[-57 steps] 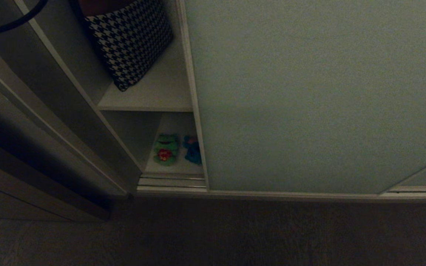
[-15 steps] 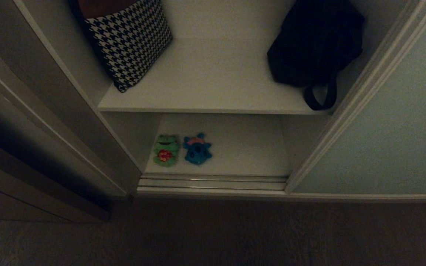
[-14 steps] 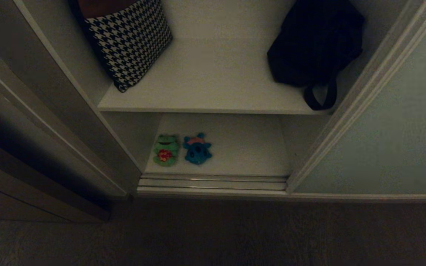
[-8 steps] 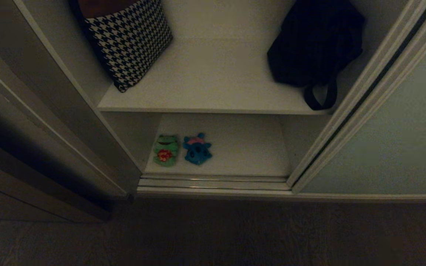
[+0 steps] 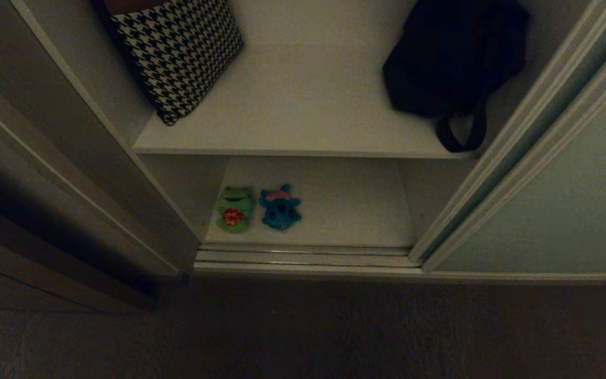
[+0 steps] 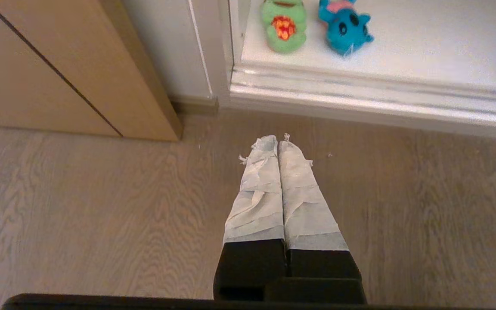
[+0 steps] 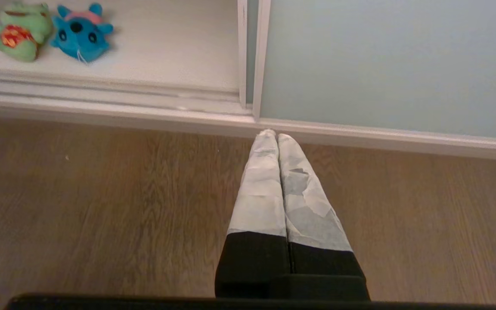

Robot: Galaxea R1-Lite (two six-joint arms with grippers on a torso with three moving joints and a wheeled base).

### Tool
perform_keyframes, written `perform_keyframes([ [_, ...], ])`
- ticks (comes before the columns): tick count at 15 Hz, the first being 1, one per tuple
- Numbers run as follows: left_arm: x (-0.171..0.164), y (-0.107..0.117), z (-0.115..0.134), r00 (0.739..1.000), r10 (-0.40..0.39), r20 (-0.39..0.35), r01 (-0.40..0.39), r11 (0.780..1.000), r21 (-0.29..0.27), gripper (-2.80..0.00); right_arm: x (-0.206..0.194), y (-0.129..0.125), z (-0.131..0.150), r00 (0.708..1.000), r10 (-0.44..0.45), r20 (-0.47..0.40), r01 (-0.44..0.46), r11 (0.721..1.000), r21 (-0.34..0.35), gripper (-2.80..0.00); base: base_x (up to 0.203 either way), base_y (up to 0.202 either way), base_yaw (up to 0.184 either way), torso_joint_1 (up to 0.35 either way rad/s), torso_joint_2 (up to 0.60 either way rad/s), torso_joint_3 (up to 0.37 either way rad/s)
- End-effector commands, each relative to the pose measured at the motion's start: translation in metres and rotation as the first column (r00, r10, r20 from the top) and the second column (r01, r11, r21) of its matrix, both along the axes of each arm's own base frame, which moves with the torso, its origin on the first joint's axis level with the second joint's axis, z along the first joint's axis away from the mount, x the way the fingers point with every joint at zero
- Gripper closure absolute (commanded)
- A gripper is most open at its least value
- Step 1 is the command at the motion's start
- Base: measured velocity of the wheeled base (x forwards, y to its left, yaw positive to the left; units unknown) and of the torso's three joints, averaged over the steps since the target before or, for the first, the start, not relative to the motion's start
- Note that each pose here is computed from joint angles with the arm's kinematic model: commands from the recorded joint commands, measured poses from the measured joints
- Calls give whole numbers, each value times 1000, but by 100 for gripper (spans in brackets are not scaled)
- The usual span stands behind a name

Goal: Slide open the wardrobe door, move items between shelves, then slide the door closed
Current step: Open the door

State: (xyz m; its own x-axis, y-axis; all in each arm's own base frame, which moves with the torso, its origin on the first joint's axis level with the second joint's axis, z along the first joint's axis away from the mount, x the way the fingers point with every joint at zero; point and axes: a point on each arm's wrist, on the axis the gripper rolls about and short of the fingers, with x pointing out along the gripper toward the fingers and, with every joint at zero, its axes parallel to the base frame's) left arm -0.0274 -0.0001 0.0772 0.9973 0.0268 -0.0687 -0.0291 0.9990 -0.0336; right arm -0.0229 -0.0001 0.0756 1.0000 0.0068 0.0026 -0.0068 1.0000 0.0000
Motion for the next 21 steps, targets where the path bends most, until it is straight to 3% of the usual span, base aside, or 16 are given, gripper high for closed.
perform_keyframes([
  [1, 0, 0, 0, 1000, 1, -6, -1, 1000, -1, 0, 0, 0, 0, 1000, 1, 2, -1, 1000, 0, 0, 0, 0, 0, 7, 2, -177],
  [21, 0, 0, 0, 1000, 1, -3, -1, 1000, -2, 0, 0, 0, 0, 1000, 1, 2, -1, 1000, 0, 0, 0, 0, 0, 3, 2, -198],
])
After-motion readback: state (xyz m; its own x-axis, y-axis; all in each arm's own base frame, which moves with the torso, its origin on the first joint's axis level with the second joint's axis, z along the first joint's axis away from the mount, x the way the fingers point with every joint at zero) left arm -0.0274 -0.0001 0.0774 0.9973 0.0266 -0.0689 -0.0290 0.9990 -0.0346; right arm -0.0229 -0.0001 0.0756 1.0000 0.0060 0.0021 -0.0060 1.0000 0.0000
